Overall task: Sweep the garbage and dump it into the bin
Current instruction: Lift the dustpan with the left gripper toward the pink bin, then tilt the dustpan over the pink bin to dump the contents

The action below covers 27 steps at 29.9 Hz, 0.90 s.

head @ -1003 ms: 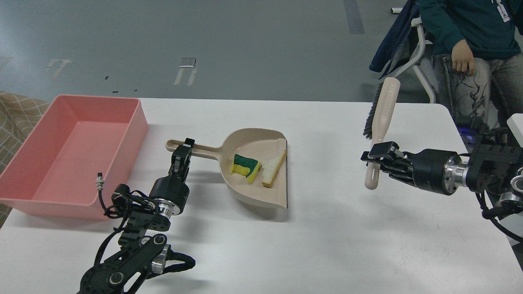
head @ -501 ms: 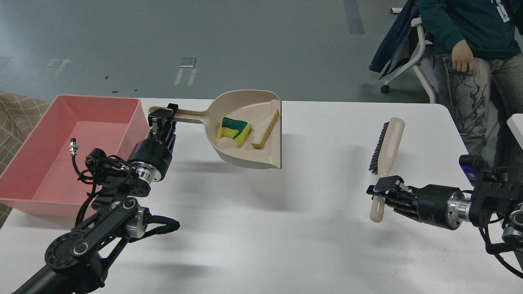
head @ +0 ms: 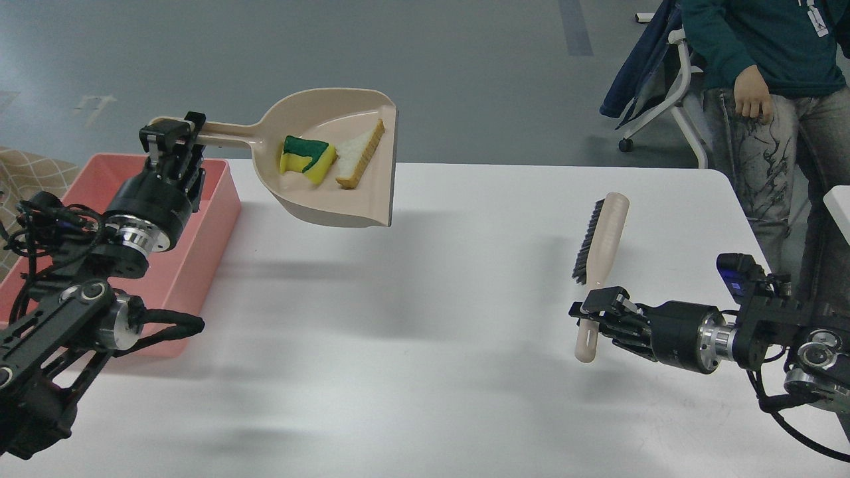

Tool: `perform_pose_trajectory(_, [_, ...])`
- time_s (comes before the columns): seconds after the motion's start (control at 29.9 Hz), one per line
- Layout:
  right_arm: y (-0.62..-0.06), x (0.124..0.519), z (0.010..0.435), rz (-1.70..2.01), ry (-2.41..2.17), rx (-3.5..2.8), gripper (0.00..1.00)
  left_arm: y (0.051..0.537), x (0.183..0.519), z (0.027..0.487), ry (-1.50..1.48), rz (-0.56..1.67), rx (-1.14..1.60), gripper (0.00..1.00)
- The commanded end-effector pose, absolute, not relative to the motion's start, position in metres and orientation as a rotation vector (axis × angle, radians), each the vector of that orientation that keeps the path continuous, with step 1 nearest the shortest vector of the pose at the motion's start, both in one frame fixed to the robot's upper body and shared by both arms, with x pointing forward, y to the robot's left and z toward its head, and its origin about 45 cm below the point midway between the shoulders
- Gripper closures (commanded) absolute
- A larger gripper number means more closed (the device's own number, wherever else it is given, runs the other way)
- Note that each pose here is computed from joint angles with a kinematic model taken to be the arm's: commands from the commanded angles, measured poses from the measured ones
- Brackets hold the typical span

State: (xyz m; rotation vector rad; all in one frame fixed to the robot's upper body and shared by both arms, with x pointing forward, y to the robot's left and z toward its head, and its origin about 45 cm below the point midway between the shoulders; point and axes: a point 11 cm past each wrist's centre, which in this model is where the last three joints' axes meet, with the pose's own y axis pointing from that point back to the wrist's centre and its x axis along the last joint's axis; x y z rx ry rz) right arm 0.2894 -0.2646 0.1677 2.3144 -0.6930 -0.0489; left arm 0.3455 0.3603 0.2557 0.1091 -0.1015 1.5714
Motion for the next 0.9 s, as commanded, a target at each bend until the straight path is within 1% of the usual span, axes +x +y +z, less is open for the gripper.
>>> perform_pose_trajectory(0.0, [-0.263,0.289,0.167,-0.051,-0.689,2.317,1.00,0.385,0.339,0.264,-0.110,1.590,0.121,1.00])
perform_pose_trajectory(0.27, [-0.254,0.288,0.167,-0.049,-0.671,2.339,1.00,0.429,0.324,0.286,-0.130,1.615,0.120,1.00])
perform_pose_trajectory(0.57, [-0.244,0.288,0.167,-0.048,-0.657,2.362,1.00,0.472,0.295,0.295,-0.138,1.665,0.131,1.00])
perform_pose_trajectory(0.87, [-0.242,0.288,0.169,-0.042,-0.651,2.369,1.00,0.511,0.271,0.317,-0.194,1.679,0.188,1.00])
